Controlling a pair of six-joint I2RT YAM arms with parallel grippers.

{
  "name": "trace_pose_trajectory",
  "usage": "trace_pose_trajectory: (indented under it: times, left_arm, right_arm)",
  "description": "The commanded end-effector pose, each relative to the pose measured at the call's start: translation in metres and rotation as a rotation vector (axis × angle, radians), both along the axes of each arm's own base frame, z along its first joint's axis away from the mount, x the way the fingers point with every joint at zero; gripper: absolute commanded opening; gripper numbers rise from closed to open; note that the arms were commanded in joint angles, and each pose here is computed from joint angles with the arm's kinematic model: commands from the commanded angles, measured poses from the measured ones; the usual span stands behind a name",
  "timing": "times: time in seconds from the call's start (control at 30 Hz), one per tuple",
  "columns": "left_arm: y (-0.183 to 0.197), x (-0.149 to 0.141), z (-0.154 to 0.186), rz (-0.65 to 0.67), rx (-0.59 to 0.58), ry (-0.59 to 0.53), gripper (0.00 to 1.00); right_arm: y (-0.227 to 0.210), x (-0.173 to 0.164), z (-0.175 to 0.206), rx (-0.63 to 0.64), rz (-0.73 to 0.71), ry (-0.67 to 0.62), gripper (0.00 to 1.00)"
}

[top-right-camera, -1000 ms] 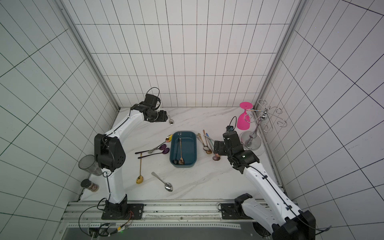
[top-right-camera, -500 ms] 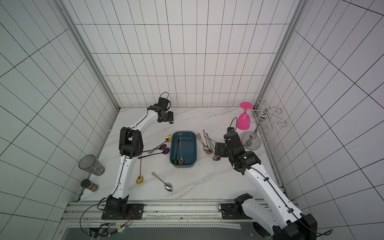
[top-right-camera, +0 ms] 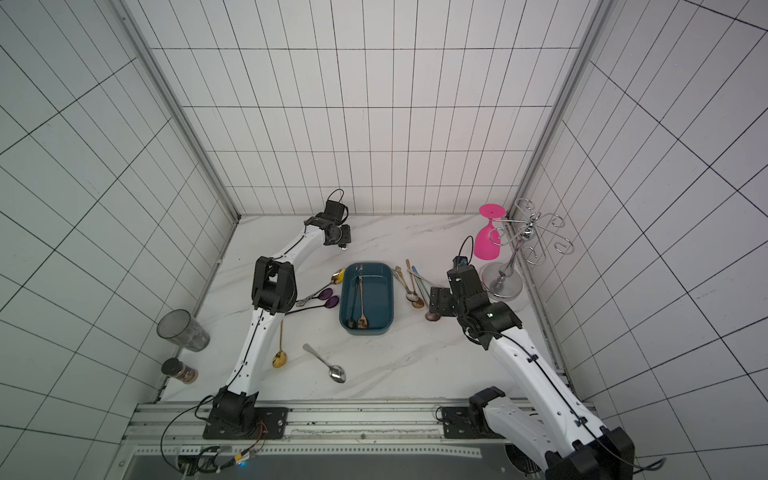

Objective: Put the spoon into the storage box
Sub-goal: Move the spoon at the center of the board.

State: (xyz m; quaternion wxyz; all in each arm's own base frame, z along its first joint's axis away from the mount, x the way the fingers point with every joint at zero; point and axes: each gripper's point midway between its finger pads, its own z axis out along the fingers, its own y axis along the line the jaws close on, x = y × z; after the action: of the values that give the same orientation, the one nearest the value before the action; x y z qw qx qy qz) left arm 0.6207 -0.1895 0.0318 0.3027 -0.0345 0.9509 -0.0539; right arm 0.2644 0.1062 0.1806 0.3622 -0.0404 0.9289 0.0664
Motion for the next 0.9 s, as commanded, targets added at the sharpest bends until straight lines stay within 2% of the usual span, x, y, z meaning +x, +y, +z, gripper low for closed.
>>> trace_pose_trajectory:
  times: [0.0, 0.13, 0.33, 0.53, 0.7, 0.87]
  left_arm:
    - [0.005, -0.014, -0.030, -0.012, -0.003, 0.080, 0.56]
    - [0.017, -0.035, -0.044, 0.001, -0.001, 0.155, 0.50]
    - [0.025, -0.076, -0.045, -0.009, -0.002, 0.247, 0.43]
    - [0.032, -0.128, -0.029, -0.012, -0.035, 0.317, 0.40]
    - [0.033, -0.150, -0.004, -0.015, -0.063, 0.312, 0.39]
    - [0.036, -0.143, 0.030, -0.010, -0.063, 0.241, 0.57]
  right_arm:
    - [-0.001, -0.004, -0.001, 0.017, -0.012, 0.022, 0.92]
    - [-0.003, -0.007, 0.002, 0.027, -0.010, 0.007, 0.93]
    - [-0.005, -0.012, 0.008, 0.048, -0.013, -0.021, 0.92]
    - [-0.006, -0.014, 0.011, 0.058, -0.013, -0.048, 0.92]
    - [-0.007, -0.013, 0.010, 0.050, -0.008, -0.055, 0.92]
    - [-0.007, -0.012, 0.008, 0.042, -0.007, -0.056, 0.93]
